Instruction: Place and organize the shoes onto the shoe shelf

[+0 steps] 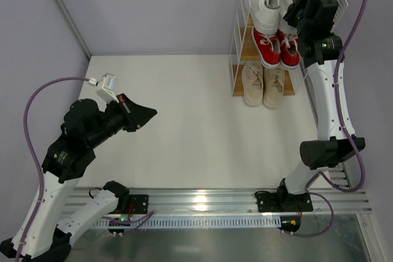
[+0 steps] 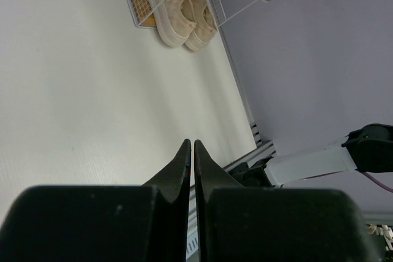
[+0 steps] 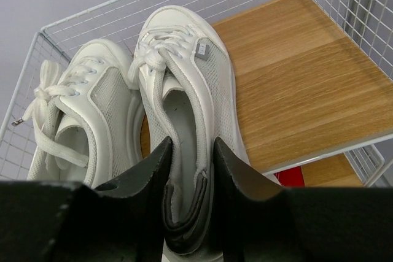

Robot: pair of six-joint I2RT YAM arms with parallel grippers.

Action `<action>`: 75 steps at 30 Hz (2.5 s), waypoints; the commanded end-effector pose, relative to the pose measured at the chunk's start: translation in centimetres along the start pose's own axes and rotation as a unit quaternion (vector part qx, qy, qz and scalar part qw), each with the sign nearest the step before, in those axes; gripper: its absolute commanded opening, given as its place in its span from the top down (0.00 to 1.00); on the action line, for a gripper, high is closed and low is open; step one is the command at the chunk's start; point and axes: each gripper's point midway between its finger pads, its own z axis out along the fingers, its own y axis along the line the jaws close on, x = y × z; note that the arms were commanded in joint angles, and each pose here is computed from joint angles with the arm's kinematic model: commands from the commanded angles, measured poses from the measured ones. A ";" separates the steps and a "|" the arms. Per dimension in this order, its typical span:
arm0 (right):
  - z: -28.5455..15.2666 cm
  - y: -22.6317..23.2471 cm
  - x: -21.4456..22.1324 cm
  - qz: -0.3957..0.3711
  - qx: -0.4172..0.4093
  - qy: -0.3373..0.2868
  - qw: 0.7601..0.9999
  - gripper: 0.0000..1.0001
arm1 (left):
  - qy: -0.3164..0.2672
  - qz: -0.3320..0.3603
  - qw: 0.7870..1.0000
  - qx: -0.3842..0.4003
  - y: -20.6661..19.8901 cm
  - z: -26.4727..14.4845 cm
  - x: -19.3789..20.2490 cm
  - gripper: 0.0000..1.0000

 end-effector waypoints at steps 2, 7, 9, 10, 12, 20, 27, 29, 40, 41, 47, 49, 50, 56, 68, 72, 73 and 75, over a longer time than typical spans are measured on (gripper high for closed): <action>0.5 1.7 -0.2 0.008 -0.010 -0.010 1.000 0.60 | -0.014 0.008 1.000 0.006 -0.3 -0.5 -0.4 1.00; -1.1 1.3 -2.4 -0.018 0.000 -0.038 0.999 0.22 | -0.014 0.008 1.000 0.006 -0.4 -0.5 -0.5 1.00; -3.1 1.0 -5.0 -0.018 0.002 -0.071 0.997 0.14 | -0.015 0.008 1.000 0.006 -0.4 -0.6 -0.6 1.00; -3.9 0.9 -6.2 -0.020 0.003 -0.087 0.996 0.10 | -0.016 0.008 1.000 0.008 -0.5 -0.6 -0.7 1.00; -6.7 0.5 -9.2 -0.024 0.003 -0.123 0.992 0.08 | -0.016 0.007 1.000 0.008 -0.6 -0.5 -0.7 1.00; -15.5 -0.2 -11.1 -0.042 -0.053 -0.154 0.986 0.00 | -0.009 -0.001 1.000 0.018 -0.9 0.3 -0.7 0.92; -19.3 1.8 -1.6 -0.067 -0.194 -0.041 0.978 0.00 | 0.004 -0.007 1.000 0.019 -0.6 1.3 -0.1 0.83; -20.2 1.6 0.9 -0.056 -0.210 -0.016 0.976 0.00 | 0.011 -0.008 1.000 0.015 -0.4 1.6 0.2 0.76; -18.2 4.1 5.6 -0.058 -0.276 0.063 0.957 0.21 | 0.023 -0.024 0.999 0.018 0.1 2.0 1.2 0.68; -17.6 4.4 5.6 -0.053 -0.279 0.069 0.956 0.57 | 0.022 -0.026 0.999 0.019 0.0 1.9 1.2 0.71; -12.9 6.6 5.7 -0.023 -0.285 0.081 0.955 0.96 | 0.005 -0.023 1.000 0.010 0.3 0.6 1.0 0.78; -11.5 7.6 5.5 -0.011 -0.293 0.089 0.952 0.96 | 0.006 -0.021 1.000 0.007 0.4 0.4 1.0 0.79; -11.2 8.1 5.5 -0.007 -0.301 0.091 0.949 0.96 | 0.005 -0.021 1.000 0.008 0.4 0.3 1.0 0.80; -9.1 9.9 5.2 0.007 -0.312 0.096 0.945 0.96 | 0.000 -0.023 1.000 0.008 0.4 0.1 1.0 0.82; -5.9 3.9 3.5 -0.020 -0.074 0.036 0.996 0.96 | -0.008 -0.019 1.000 -0.002 0.7 -0.7 0.8 0.84; -6.2 4.4 3.0 -0.034 -0.091 0.025 0.995 0.96 | -0.007 -0.020 1.000 -0.002 0.6 -0.7 0.8 0.84; -6.6 4.8 2.8 -0.037 -0.107 0.025 0.993 0.96 | -0.006 -0.020 1.000 -0.002 0.6 -0.7 0.9 0.84; -7.5 6.7 3.6 -0.045 -0.171 0.038 0.984 0.96 | -0.007 -0.019 1.000 -0.003 0.6 -0.8 0.8 0.84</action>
